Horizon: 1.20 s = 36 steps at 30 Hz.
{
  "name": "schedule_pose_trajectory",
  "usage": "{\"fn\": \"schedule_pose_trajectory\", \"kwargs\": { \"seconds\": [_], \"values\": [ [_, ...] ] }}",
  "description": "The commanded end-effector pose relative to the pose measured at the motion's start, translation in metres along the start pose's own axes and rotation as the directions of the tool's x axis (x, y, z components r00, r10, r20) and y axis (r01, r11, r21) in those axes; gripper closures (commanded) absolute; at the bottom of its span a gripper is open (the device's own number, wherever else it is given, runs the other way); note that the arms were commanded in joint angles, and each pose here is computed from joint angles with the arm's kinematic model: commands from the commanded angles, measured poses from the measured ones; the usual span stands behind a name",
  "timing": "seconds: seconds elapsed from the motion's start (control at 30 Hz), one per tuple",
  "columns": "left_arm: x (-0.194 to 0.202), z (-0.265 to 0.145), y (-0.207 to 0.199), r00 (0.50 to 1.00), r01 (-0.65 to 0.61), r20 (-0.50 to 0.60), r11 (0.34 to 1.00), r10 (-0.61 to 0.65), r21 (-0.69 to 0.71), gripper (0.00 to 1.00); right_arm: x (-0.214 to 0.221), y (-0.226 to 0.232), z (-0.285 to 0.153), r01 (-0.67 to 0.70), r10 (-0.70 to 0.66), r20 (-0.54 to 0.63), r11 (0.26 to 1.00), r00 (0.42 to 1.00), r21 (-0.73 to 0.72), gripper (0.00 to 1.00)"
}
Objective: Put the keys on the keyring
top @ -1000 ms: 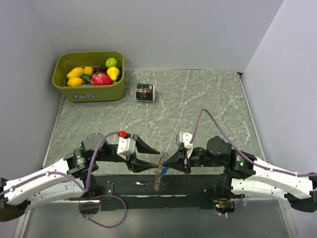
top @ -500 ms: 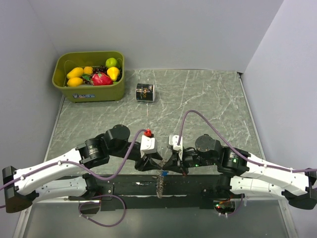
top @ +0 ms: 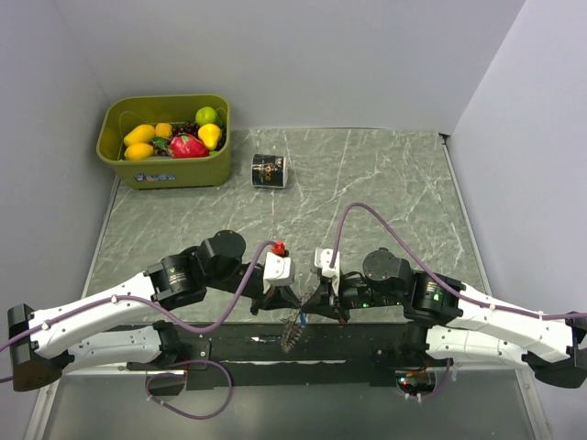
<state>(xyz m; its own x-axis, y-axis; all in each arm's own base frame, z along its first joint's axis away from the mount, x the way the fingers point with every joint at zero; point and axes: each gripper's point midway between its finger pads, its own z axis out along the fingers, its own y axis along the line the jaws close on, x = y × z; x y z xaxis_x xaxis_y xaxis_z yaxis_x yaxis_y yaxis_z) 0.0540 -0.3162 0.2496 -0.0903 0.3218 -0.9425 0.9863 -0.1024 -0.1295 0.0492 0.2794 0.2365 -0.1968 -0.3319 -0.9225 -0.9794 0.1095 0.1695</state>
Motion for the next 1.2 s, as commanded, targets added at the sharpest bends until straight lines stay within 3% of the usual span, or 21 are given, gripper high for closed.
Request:
{"fn": "schedule_pose_trajectory", "kwargs": {
  "seconds": [0.0,0.23,0.43,0.57,0.67,0.8,0.83,0.9,0.93,1.17],
  "values": [
    [-0.020,0.001,0.001,0.997,-0.041,0.064,0.999,0.041,-0.005,0.99,-0.034,0.003,-0.007,0.035,-0.035,0.118,0.999,0.992,-0.001,1.00],
    [-0.035,-0.005,0.004,0.983,-0.061,0.169,0.997,0.070,-0.056,0.99,-0.038,0.002,-0.011,0.026,-0.028,0.158,1.000,0.987,0.015,1.00],
    [-0.053,-0.021,0.005,0.954,-0.057,0.287,0.991,0.090,-0.120,0.99,-0.044,0.002,-0.022,0.022,-0.029,0.221,0.999,0.975,0.033,0.79],
    [-0.070,-0.034,0.004,0.909,-0.067,0.397,0.985,0.127,-0.162,0.99,-0.045,0.003,-0.033,0.023,-0.035,0.275,0.999,0.961,0.046,0.62],
    [-0.072,-0.043,0.004,0.879,-0.054,0.457,0.980,0.138,-0.193,0.99,-0.051,0.004,-0.044,0.025,-0.044,0.322,0.998,0.946,0.060,0.55],
    [-0.082,-0.057,0.001,0.813,-0.040,0.561,0.976,0.156,-0.213,0.99,-0.047,0.002,-0.048,0.012,-0.036,0.320,0.997,0.947,0.077,0.46],
    [-0.093,-0.066,-0.004,0.771,-0.041,0.615,0.977,0.164,-0.210,0.99,-0.047,0.002,-0.048,0.010,-0.033,0.321,0.997,0.946,0.075,0.43],
    [-0.087,-0.065,-0.007,0.756,-0.036,0.637,0.981,0.152,-0.192,0.99,-0.047,0.002,-0.047,0.007,-0.030,0.325,0.997,0.945,0.072,0.40],
    [-0.097,-0.074,-0.012,0.710,-0.044,0.686,0.982,0.159,-0.182,0.99,-0.048,0.002,-0.045,0.003,-0.026,0.327,0.998,0.945,0.069,0.38],
    [-0.097,-0.079,-0.028,0.621,-0.084,0.771,0.990,0.140,-0.112,0.99,-0.057,0.004,-0.037,0.004,-0.020,0.356,0.999,0.934,0.046,0.31]
  ]
}}
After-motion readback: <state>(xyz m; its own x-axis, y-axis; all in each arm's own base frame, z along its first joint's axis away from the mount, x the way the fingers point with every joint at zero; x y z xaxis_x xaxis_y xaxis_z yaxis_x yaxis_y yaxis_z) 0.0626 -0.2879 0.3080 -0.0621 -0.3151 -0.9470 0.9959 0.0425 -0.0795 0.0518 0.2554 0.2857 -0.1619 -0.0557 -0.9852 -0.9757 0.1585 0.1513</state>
